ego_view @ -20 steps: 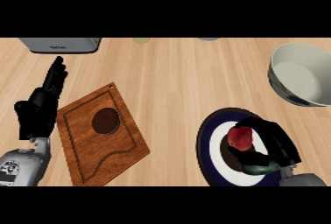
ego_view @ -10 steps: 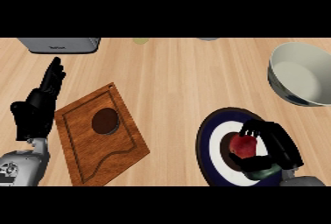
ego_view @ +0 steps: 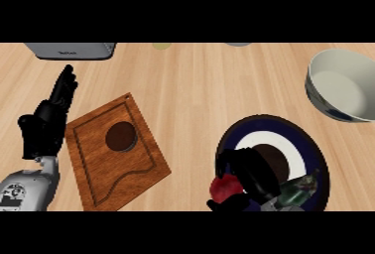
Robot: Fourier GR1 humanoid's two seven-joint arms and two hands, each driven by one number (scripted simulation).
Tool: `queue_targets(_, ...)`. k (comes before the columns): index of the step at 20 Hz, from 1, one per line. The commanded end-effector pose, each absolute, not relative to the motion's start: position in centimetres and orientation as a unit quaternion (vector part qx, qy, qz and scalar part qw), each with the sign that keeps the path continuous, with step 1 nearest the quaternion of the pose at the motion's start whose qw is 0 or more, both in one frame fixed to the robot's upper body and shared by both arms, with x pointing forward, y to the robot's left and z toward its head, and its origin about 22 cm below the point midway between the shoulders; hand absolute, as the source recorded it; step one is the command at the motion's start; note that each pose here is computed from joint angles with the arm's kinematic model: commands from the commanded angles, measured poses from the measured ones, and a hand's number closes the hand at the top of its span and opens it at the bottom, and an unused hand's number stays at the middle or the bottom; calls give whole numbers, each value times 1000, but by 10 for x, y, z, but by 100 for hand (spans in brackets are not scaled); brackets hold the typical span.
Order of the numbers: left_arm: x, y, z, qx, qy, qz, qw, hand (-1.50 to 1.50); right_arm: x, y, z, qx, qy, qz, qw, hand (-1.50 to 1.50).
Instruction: Pick the pear from the plate and place it in the bowl
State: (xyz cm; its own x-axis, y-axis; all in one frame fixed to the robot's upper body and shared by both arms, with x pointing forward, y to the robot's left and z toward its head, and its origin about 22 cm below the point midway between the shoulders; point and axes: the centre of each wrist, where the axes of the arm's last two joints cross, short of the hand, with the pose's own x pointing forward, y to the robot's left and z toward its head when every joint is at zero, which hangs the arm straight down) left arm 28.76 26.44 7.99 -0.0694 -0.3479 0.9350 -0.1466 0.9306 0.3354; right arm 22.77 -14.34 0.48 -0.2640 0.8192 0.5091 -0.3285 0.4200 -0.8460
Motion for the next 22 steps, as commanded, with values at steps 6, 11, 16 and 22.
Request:
queue_targets(6,278,271,72,171,-725,-75,663,0,198,-108,104,-196,-707,338,590,150)
queue_targets(11,281,272,77,178,-727,-75,659,0,185,-126,128,-292,-695,271,598,150)
queue_targets(16,292,274,87,182,-730,-72,655,0,225,-165,144,-332,-693,218,602,150)
queue_targets(22,272,272,75,173,-719,-82,668,0,258,-229,138,-340,-702,150,607,150)
